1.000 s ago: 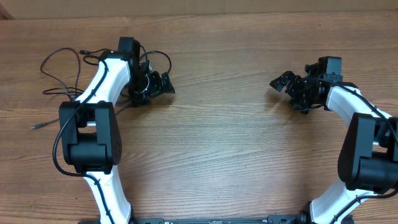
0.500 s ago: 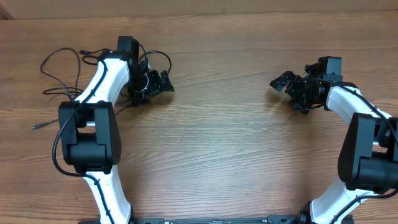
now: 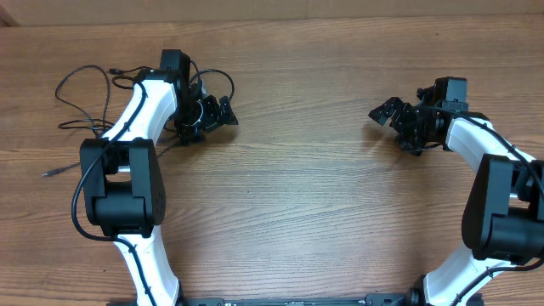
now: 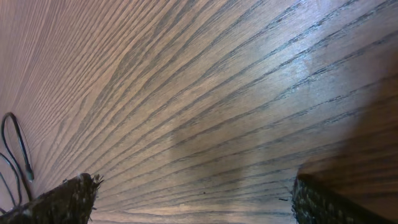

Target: Untangle cables

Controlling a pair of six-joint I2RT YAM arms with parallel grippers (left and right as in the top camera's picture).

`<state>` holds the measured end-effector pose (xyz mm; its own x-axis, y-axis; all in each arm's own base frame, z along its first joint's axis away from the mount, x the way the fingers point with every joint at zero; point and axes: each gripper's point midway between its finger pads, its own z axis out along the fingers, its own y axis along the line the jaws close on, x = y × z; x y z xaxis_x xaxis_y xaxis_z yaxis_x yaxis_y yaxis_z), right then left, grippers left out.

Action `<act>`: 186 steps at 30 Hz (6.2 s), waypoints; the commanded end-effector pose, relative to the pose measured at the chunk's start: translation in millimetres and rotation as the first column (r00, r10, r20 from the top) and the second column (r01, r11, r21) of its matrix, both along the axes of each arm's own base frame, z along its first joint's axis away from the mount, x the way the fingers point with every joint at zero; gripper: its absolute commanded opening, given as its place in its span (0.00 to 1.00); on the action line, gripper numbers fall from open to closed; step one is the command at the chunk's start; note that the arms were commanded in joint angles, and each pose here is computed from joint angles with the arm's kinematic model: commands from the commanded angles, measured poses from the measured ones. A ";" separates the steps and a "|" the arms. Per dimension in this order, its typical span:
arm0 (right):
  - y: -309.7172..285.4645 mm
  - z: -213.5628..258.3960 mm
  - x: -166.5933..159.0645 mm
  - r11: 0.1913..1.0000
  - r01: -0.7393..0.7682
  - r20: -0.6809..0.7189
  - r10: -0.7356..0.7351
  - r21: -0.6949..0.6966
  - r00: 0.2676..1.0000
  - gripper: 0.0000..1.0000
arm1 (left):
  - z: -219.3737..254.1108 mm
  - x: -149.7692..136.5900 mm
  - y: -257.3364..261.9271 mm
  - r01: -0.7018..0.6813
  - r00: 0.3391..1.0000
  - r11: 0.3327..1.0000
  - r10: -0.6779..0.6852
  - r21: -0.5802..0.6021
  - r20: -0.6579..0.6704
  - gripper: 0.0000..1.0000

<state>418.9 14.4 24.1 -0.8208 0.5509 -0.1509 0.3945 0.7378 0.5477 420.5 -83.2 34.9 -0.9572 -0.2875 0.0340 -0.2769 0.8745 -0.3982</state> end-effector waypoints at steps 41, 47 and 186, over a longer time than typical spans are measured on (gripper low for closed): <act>-0.9 331.5 -71.9 0.984 0.114 0.757 0.031 -0.138 0.653 1.00 | -1.0 2.0 -2.0 -0.004 1.000 1.000 0.004 -0.011 -0.003 1.00; 3.3 327.9 -86.7 0.985 0.105 0.740 0.032 -0.137 0.672 1.00 | -1.0 2.0 -2.0 -0.004 1.000 1.000 0.004 -0.011 -0.003 1.00; -6.5 148.7 -172.7 0.898 0.382 0.905 0.042 -0.220 0.423 1.00 | -1.0 2.0 -2.0 -0.004 1.000 1.000 0.004 -0.011 -0.003 1.00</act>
